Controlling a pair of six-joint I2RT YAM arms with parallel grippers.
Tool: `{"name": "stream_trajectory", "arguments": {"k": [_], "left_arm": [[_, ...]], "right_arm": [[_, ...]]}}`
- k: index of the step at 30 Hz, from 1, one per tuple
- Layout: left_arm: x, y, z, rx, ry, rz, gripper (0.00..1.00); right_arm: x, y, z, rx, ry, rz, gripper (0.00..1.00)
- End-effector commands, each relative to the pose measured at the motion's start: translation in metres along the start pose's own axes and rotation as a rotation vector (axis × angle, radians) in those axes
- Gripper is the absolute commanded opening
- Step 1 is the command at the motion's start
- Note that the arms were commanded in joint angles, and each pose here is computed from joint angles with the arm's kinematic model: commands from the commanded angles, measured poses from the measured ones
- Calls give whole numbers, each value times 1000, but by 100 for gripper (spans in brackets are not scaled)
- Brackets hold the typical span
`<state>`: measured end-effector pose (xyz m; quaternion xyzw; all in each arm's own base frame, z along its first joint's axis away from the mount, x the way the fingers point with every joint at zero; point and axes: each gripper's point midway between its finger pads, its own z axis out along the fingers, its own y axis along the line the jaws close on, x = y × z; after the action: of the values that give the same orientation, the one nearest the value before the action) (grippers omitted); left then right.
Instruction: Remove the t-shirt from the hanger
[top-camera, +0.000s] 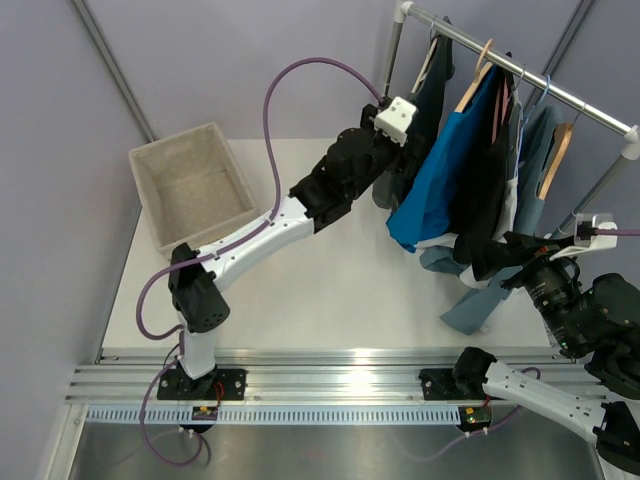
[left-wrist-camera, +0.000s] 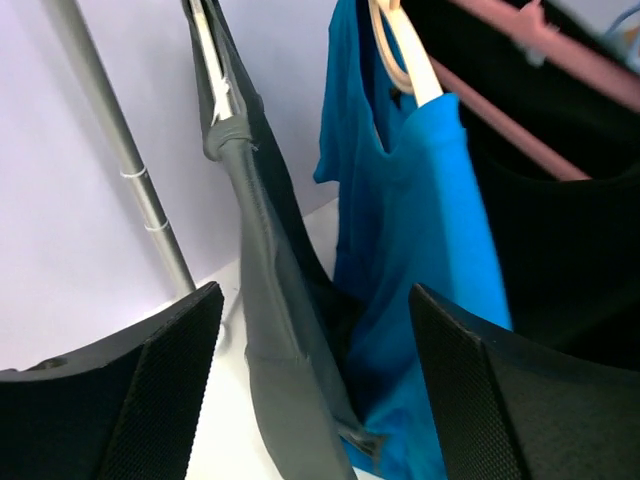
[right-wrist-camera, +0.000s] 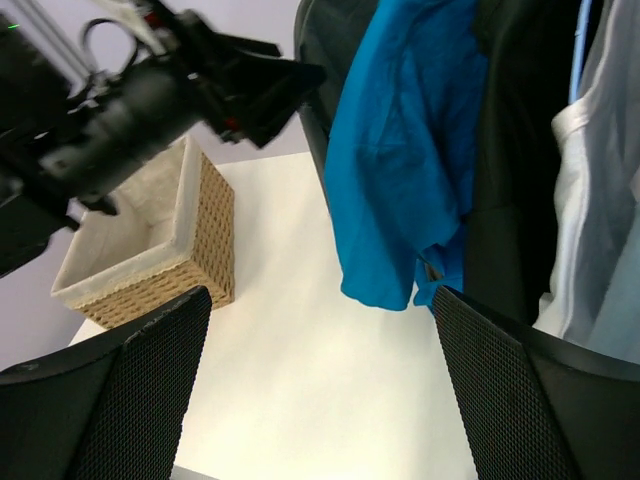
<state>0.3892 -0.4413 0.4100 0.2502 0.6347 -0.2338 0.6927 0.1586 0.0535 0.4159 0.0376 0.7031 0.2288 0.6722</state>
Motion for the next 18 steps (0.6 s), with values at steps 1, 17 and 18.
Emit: {"name": "stream_trajectory", "arguments": {"k": [1,17,18], "left_arm": [[-38,16,11,-72,-102,101,80],[-7,44,47,-104,-114,133,23],[-11,45,46,-107,-119,139,17]], "right_arm": [[-2,14,-3,-85,-2,16,100],[-13,-10,-22,-61,-89,75,99],[-15,-11,-24,-63,-95,80,100]]}}
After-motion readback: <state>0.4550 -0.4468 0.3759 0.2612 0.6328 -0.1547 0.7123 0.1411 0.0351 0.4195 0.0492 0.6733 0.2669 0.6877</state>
